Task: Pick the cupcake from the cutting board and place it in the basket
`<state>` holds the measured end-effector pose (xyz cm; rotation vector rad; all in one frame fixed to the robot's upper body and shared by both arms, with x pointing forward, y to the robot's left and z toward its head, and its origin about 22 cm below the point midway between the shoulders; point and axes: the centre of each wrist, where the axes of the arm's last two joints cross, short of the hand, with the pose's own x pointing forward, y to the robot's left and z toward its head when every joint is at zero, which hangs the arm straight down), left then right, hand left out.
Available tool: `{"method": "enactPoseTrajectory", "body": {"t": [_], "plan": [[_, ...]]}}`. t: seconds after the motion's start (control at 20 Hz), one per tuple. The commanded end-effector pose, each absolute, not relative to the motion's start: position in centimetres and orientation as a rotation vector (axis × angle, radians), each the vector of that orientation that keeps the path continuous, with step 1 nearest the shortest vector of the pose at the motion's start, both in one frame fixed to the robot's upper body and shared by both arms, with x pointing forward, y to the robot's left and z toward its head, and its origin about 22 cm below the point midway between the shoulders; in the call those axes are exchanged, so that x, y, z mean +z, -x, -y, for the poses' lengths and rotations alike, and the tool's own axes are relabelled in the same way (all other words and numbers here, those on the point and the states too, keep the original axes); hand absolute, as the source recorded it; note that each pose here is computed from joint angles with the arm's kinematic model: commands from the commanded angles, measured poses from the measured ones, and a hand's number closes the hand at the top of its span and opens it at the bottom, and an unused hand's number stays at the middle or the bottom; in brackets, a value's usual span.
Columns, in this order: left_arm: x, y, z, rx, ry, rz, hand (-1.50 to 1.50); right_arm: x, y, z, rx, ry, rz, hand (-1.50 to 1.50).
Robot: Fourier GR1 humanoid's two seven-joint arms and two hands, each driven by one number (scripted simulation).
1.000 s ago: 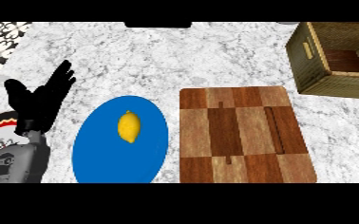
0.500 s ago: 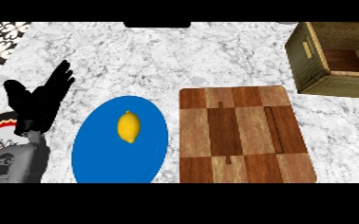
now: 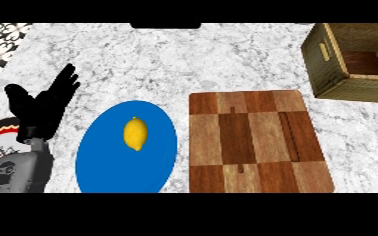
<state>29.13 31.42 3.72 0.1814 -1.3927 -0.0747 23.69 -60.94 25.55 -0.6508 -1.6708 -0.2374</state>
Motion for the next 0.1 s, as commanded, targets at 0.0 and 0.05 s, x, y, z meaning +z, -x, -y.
{"method": "enactPoseTrajectory", "body": {"t": [0.0, 0.05], "plan": [[4.37, -28.84, -32.40, -0.082, -0.183, 1.404, 0.00, 26.37, -19.04, 63.58, -0.167, 0.614, 1.677, -1.50], [5.15, -29.35, -31.64, -0.081, -0.180, 1.401, 0.00, 26.23, -18.39, 63.91, -0.161, 0.606, 1.666, -1.50]]}}
